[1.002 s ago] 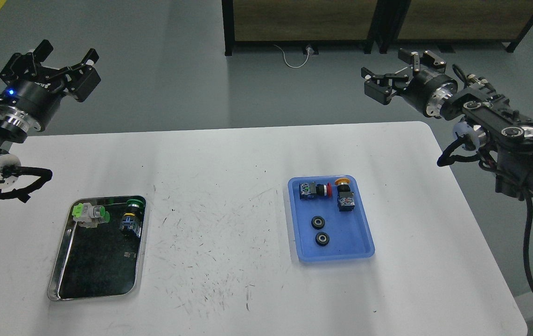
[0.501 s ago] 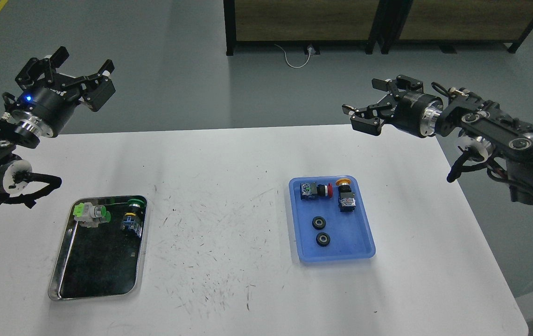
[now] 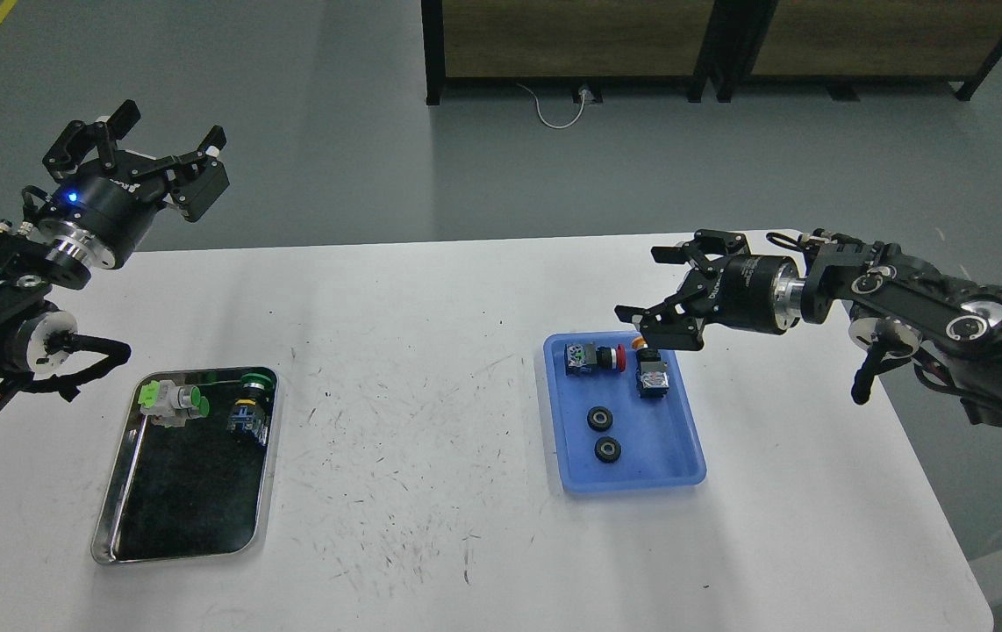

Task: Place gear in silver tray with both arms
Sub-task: 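Reach the right gripper down over a black gear in the blue tray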

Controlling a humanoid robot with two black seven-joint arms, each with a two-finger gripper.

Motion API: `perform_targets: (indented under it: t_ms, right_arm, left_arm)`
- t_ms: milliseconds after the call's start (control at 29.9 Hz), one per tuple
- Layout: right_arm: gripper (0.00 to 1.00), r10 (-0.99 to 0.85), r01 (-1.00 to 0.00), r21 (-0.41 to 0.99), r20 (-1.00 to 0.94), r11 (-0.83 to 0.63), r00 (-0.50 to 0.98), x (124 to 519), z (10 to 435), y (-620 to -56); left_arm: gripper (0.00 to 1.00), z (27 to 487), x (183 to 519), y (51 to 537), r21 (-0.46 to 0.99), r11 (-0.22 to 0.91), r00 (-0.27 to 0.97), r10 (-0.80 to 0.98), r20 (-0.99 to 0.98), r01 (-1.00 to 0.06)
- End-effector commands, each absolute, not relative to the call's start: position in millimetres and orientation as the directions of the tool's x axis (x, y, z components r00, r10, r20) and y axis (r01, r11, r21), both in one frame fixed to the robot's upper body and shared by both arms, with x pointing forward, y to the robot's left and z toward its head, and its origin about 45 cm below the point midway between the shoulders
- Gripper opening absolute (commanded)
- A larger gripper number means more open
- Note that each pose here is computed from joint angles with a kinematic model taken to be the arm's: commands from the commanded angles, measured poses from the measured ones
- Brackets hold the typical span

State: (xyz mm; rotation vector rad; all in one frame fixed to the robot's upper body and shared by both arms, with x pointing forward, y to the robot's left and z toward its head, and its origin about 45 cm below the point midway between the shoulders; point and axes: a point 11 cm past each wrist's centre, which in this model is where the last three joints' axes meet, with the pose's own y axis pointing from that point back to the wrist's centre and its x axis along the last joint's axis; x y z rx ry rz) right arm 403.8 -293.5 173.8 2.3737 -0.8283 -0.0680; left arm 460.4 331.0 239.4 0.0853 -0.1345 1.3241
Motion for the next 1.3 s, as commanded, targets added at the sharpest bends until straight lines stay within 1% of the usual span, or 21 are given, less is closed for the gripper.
perform_targets:
  t_ms: [0,167,334,601,735,802,902,1036,1269]
  right_arm:
    - [1.00,-0.534,-0.500,0.597,0.138,-0.627,0.834,397.0,166.6,-289.3]
    - [1.00,-0.513,-0.448,0.640,0.097,-0.624,0.853,374.6,136.4,-290.6]
    - [1.00,-0.507,-0.405,0.650,0.036,-0.643,0.861,355.5,109.7,-274.5]
    - [1.00,-0.549,-0.463,0.606,0.051,-0.647,0.834,364.5,112.1,-260.8]
    - [0.99,-0.550,-0.474,0.603,0.068,-0.642,0.832,367.7,114.4,-260.1]
    - [0.97,-0.550,-0.479,0.604,0.080,-0.637,0.831,371.0,116.9,-261.4]
    - [0.99,-0.571,-0.498,0.610,0.090,-0.616,0.816,375.2,115.7,-270.6]
    - [1.00,-0.549,-0.466,0.609,0.061,-0.641,0.834,367.5,105.9,-256.9]
    - [1.00,-0.539,-0.453,0.620,0.056,-0.641,0.840,363.1,99.1,-253.7]
  left_arm:
    - [0.99,242.6,462.7,326.4,-0.025,0.245,0.239,0.960,0.143,-0.969]
    - [0.99,237.7,463.2,321.3,-0.021,0.232,0.226,0.963,0.148,-0.973]
    - [0.99,232.8,464.0,311.4,-0.020,0.228,0.223,0.964,0.143,-0.974]
    - [0.99,230.5,465.4,308.3,-0.014,0.222,0.218,0.965,0.145,-0.975]
    - [0.99,232.7,466.5,308.4,-0.017,0.222,0.218,0.965,0.145,-0.975]
    - [0.99,232.9,466.5,308.4,-0.018,0.223,0.218,0.965,0.145,-0.975]
    - [0.99,231.0,465.6,308.6,-0.013,0.223,0.219,0.965,0.146,-0.975]
    - [0.99,228.0,464.4,308.6,-0.005,0.225,0.222,0.963,0.153,-0.974]
    - [0.99,227.2,465.1,315.4,-0.005,0.209,0.206,0.964,0.167,-0.978]
